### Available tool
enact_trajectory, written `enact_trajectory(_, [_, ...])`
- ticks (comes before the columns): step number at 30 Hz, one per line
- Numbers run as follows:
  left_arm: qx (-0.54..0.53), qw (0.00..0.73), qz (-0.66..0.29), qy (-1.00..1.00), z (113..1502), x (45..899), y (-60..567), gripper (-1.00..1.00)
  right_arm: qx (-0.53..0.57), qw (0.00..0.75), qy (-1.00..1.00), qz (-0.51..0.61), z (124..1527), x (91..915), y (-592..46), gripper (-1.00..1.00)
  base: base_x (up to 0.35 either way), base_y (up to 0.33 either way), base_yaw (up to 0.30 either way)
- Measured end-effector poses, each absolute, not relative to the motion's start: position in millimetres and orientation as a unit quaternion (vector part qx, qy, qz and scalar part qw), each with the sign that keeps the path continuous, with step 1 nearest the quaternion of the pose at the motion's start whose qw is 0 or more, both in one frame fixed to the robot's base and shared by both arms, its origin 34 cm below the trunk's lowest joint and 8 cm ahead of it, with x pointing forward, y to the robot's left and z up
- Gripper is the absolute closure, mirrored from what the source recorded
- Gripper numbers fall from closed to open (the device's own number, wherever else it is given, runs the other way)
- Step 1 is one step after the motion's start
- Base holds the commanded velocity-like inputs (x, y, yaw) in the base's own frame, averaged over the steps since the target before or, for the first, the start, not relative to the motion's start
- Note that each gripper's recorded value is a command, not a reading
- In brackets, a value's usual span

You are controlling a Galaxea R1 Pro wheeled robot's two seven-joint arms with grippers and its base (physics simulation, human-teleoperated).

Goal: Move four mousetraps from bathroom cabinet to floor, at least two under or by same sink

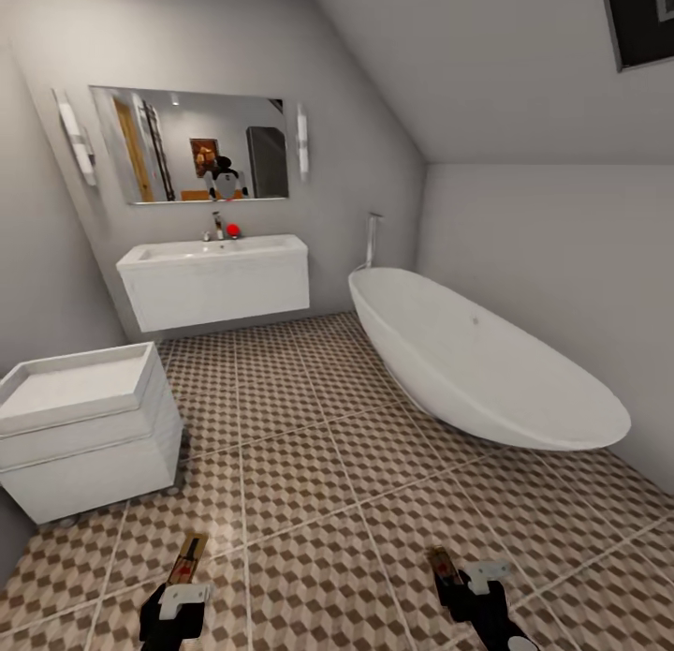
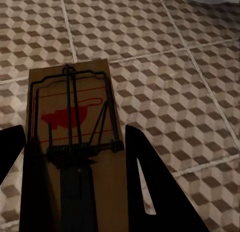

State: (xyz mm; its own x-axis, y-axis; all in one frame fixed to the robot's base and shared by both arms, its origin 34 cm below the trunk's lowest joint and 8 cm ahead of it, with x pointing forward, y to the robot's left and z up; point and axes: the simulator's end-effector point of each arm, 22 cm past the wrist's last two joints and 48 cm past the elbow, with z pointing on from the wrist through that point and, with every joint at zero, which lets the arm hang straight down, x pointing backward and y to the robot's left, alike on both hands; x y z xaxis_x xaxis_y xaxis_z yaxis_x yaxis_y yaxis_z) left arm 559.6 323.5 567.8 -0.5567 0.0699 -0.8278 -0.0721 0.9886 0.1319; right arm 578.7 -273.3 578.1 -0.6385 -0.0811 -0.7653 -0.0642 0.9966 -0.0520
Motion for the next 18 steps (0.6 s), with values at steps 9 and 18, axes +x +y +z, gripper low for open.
enact_trajectory(9, [-0.001,0.471,0.075,0.879,567.8,559.5,323.5,1.00,-0.040,0.424,0.905,-0.011,578.4,579.1,-274.6,1.00,0.290,0.000,0.252])
enact_trajectory(18, [-0.001,0.471,0.075,0.879,567.8,559.7,323.1,1.00,-0.040,0.424,0.905,-0.011,578.5,579.1,-274.6,1.00,0.293,0.000,0.049])
